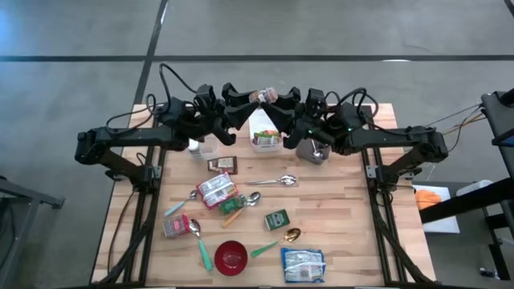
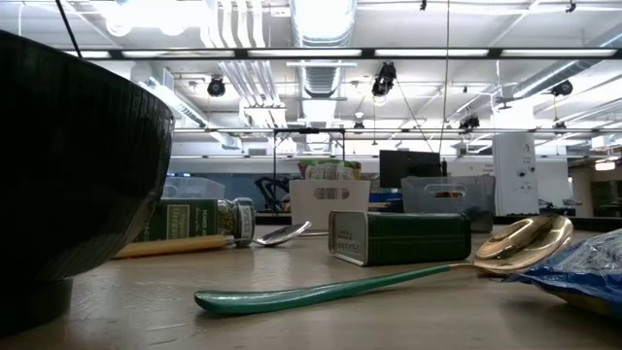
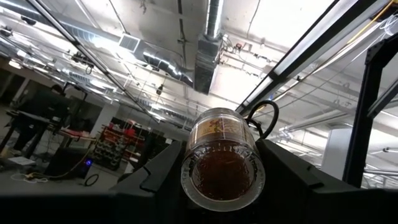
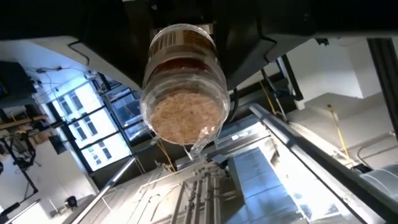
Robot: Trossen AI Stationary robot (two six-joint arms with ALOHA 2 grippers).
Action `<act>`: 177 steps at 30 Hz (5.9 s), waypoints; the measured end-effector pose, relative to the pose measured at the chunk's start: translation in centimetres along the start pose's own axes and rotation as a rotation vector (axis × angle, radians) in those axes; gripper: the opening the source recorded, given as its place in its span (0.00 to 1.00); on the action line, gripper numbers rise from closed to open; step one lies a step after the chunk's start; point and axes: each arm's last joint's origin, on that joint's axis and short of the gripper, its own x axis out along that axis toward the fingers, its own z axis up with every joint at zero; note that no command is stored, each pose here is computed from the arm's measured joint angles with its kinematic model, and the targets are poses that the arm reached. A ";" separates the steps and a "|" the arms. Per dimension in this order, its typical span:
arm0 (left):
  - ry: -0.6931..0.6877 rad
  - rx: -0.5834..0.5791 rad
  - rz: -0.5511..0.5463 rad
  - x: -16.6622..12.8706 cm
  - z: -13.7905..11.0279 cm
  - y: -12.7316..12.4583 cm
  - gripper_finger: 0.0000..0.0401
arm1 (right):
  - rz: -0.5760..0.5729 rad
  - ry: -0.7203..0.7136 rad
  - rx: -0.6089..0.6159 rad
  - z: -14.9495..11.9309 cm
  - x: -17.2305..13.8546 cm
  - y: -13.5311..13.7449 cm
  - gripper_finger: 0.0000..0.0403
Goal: Pick & Place Food Item
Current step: Put the brown seasoning bottle into the transparent bin
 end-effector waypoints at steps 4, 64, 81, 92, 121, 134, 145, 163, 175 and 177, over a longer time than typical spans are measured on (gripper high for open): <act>0.002 0.001 -0.004 0.0 0.0 0.0 0.44 | 0.000 0.001 -0.003 0.0 0.0 0.0 0.51; 0.322 0.064 -0.024 -1.1 -1.8 0.2 0.43 | 0.092 0.151 -0.024 -0.9 -0.1 0.0 0.77; 0.148 0.066 -0.052 -0.8 0.2 -0.3 0.43 | 0.039 0.084 -0.036 -0.5 -0.1 0.0 0.85; 0.145 0.069 -0.052 -0.8 0.3 -0.3 0.43 | 0.040 0.069 -0.094 0.7 0.7 0.6 0.84; 0.107 0.069 -0.042 -0.6 0.6 -0.3 0.43 | 0.066 0.055 -0.111 0.7 0.7 0.7 0.82; 0.103 0.064 -0.040 -0.6 0.6 -0.3 0.43 | 0.028 0.055 -0.108 0.7 0.8 0.6 0.62; 0.107 0.061 -0.038 -0.6 0.6 -0.3 0.43 | 0.028 0.056 -0.126 0.8 0.8 0.7 0.45; 0.223 0.038 0.003 -0.9 -0.5 0.1 0.85 | 0.018 0.226 -0.291 0.3 0.1 0.4 0.45; 0.313 0.029 0.062 -1.9 0.3 0.3 0.90 | -0.035 0.389 -0.376 0.8 -0.7 0.2 0.45; 0.309 0.030 0.067 -2.2 0.9 0.2 0.90 | -0.043 0.422 -0.391 0.4 -0.7 0.1 0.45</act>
